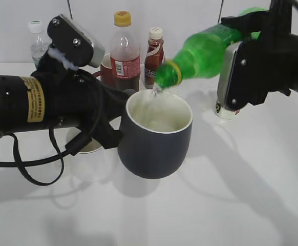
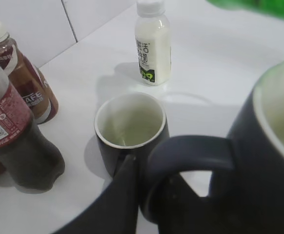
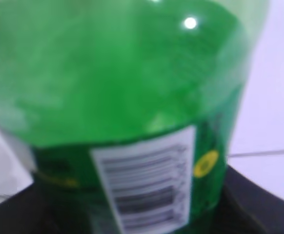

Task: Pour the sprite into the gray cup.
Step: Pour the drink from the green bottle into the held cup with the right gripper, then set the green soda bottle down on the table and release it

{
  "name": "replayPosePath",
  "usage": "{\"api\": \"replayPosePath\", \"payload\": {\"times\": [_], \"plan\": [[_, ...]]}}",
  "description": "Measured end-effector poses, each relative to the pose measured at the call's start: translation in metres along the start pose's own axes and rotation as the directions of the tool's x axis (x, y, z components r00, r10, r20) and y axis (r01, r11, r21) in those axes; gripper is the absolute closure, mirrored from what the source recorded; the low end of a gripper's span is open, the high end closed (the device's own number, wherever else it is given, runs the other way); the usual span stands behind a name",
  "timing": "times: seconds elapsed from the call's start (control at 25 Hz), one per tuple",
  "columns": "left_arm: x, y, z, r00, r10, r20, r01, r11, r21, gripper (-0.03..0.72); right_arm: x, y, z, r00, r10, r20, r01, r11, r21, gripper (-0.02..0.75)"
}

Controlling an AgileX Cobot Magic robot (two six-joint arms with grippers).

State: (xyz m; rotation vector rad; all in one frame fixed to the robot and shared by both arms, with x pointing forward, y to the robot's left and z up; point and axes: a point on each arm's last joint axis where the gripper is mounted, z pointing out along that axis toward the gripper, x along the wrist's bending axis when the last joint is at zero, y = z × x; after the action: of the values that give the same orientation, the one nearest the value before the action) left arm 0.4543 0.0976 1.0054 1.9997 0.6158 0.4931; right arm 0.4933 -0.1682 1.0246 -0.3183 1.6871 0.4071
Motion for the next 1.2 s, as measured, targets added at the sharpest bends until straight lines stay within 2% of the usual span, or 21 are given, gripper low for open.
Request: {"api": "replayPosePath", "payload": {"times": [0.28, 0.36, 0.52, 0.64, 0.76, 0.84, 0.88, 0.96, 1.04, 1.2], "plan": [[0.000, 0.000, 0.000, 1.000, 0.000, 0.000, 0.000, 1.000, 0.000, 0.626, 0.010, -0.004, -0.003, 0.956, 0.292, -0.020, -0.291, 0.956, 0.043, 0.311], [0.000, 0.001, -0.001, 1.000, 0.000, -0.002, 0.000, 1.000, -0.004, 0.626, 0.017, -0.005, -0.006, 0.918, 0.394, -0.037, -0.392, 0.918, 0.057, 0.311], [0.006, 0.007, -0.009, 1.000, -0.004, -0.022, 0.003, 0.999, -0.034, 0.626, 0.029, -0.003, -0.010, 0.788, 0.611, -0.075, -0.606, 0.791, 0.077, 0.311], [0.013, 0.009, -0.014, 0.999, -0.018, -0.048, 0.015, 0.999, -0.051, 0.626, 0.032, 0.002, -0.010, 0.629, 0.769, -0.115, -0.766, 0.638, 0.080, 0.311], [0.029, 0.010, -0.022, 0.994, -0.048, -0.103, 0.041, 0.997, -0.068, 0.626, 0.031, 0.003, -0.010, 0.358, 0.929, -0.099, -0.925, 0.367, 0.096, 0.311], [0.046, 0.008, -0.032, 0.983, -0.081, -0.163, 0.068, 0.994, -0.084, 0.626, 0.030, 0.000, -0.010, 0.218, 0.973, -0.073, -0.969, 0.225, 0.099, 0.311], [0.054, 0.003, -0.038, 0.976, -0.103, -0.191, 0.087, 0.992, -0.091, 0.626, 0.029, -0.002, -0.010, 0.176, 0.982, -0.063, -0.979, 0.182, 0.096, 0.311], [0.074, -0.011, -0.055, 0.948, -0.168, -0.270, 0.139, 0.983, -0.123, 0.626, 0.028, -0.009, -0.010, 0.134, 0.990, -0.033, -0.986, 0.137, 0.093, 0.312], [0.093, -0.034, -0.071, 0.904, -0.244, -0.351, 0.199, 0.967, -0.159, 0.626, 0.031, -0.021, -0.013, 0.094, 0.995, 0.011, -0.992, 0.093, 0.090, 0.312], [0.126, -0.088, -0.103, 0.750, -0.386, -0.538, 0.307, 0.922, -0.234, 0.626, 0.045, -0.045, -0.026, 0.026, 0.994, 0.103, -0.995, 0.016, 0.097, 0.312]]}}
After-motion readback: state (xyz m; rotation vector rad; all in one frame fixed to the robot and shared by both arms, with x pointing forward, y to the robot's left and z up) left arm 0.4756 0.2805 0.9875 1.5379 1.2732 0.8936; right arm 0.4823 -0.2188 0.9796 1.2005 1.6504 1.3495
